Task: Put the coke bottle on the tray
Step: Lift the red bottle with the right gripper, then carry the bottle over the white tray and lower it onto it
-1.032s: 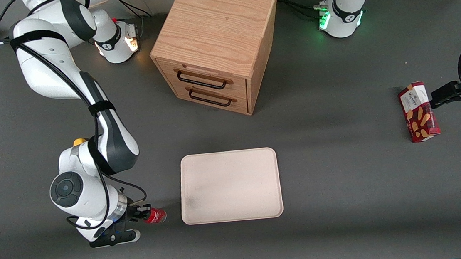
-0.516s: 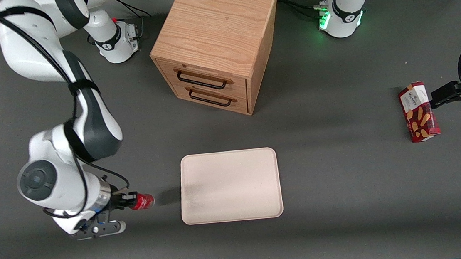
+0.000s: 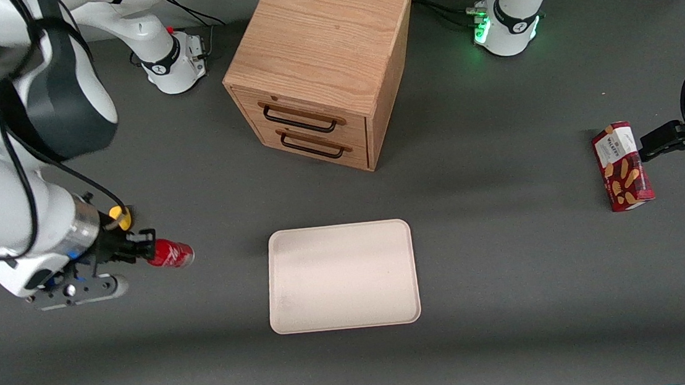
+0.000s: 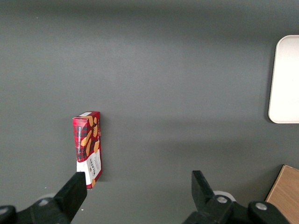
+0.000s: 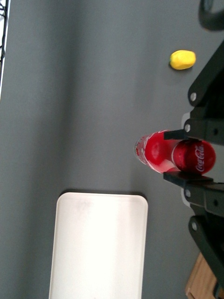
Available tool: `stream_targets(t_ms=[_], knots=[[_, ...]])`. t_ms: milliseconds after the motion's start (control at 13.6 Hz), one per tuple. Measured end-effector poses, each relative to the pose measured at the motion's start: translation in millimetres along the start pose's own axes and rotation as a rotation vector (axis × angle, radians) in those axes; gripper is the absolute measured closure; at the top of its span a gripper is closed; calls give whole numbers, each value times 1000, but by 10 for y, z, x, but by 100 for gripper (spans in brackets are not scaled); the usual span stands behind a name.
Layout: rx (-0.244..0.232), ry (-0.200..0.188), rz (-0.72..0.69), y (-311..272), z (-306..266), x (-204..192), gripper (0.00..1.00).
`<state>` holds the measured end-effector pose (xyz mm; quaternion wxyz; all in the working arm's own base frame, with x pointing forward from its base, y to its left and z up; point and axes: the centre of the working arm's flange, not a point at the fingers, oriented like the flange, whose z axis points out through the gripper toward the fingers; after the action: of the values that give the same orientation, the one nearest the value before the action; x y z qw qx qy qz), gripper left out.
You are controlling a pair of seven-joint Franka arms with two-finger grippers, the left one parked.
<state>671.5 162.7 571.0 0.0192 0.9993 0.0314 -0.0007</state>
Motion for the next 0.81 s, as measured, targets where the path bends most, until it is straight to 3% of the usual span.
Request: stream_targets(t_ms=[442, 811], knots=[[50, 10, 20, -428, -218, -181, 69], [138, 13, 165, -1151, -112, -226, 69]])
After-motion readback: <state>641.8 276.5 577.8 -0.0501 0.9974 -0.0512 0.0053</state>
